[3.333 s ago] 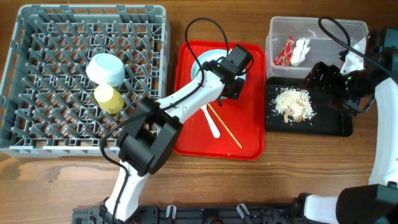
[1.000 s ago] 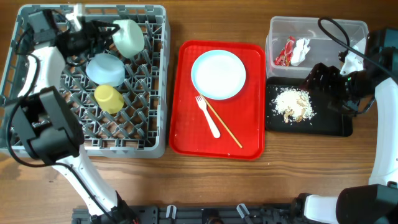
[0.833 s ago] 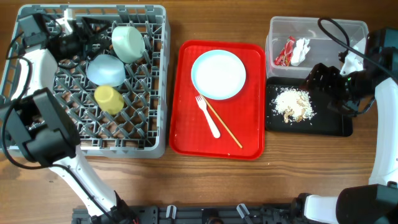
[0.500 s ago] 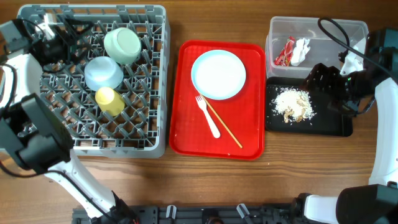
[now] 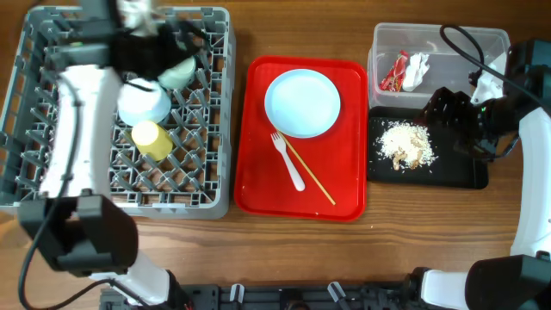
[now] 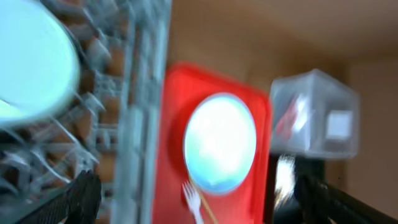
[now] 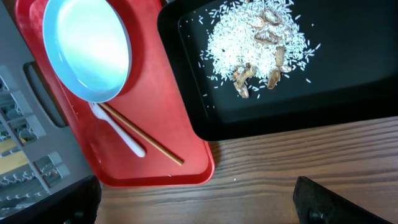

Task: Sort waste into correct bins and load items into the dishwasher rack
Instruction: 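Move the left gripper back to the blue plate on the tray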

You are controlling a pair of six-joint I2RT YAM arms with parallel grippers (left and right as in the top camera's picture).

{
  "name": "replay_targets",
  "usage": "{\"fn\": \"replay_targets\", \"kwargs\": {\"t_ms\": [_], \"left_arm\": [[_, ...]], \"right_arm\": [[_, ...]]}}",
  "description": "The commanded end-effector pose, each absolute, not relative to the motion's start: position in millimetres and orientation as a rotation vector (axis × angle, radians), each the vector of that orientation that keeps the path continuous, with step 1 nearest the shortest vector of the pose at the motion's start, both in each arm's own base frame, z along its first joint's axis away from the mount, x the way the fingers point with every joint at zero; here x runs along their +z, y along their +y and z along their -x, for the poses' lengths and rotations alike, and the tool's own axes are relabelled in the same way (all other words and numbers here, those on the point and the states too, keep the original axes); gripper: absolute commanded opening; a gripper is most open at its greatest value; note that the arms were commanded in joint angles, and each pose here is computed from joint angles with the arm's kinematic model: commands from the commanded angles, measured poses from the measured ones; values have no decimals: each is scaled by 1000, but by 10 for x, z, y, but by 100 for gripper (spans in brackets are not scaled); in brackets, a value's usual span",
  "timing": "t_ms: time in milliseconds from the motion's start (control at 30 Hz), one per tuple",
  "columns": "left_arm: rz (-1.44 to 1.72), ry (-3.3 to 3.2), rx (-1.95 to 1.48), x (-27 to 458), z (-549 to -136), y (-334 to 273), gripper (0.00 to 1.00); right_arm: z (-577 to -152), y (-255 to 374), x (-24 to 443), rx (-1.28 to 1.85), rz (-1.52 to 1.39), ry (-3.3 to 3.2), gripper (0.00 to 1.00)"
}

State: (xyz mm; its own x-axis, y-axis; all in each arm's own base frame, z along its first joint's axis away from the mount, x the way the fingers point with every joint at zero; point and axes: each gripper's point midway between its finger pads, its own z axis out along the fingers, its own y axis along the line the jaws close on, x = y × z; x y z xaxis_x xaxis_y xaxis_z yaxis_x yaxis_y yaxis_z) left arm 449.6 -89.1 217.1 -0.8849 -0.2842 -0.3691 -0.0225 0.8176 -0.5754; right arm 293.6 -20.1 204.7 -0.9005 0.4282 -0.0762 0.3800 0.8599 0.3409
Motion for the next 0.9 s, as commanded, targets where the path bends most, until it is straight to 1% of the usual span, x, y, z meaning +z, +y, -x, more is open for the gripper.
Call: {"fn": "replay_targets", "kwargs": {"t_ms": [0, 100, 133, 200, 267, 400, 467, 533, 667, 867], "left_arm": [[79, 2671, -717, 2068, -4196, -1337, 100], [-32, 2770, -698, 1973, -3886, -1746, 100], [1, 2805, -651, 1926, -3816, -1796, 100], [204, 2871, -444, 1766, -3678, -1784, 100], [352, 2890, -323, 1629, -3552, -1822, 100], [478, 2954, -243, 1255, -3255, -2029, 100], [476, 2987, -214, 1032, -3157, -2101, 100], [438, 3001, -191, 758, -3110, -2171, 100], [422, 2993, -189, 514, -3143, -2224, 100], [429, 3049, -91, 155, -3113, -2187, 99]], "right_arm": [[-2932, -273, 2114, 413, -608, 2867, 100], [-2930, -275, 2112, 411, -609, 2868, 100], [-2930, -275, 2112, 411, -609, 2868, 100], [-2930, -275, 2112, 411, -609, 2868, 100], [-2930, -275, 2112, 411, -608, 2868, 100], [-2926, -274, 2112, 411, -608, 2869, 100], [-2925, -274, 2112, 411, -609, 2869, 100], [-2919, -272, 2111, 411, -610, 2872, 100], [-2919, -272, 2110, 411, -610, 2872, 100], [-2918, -272, 2110, 411, -609, 2873, 100]]}}
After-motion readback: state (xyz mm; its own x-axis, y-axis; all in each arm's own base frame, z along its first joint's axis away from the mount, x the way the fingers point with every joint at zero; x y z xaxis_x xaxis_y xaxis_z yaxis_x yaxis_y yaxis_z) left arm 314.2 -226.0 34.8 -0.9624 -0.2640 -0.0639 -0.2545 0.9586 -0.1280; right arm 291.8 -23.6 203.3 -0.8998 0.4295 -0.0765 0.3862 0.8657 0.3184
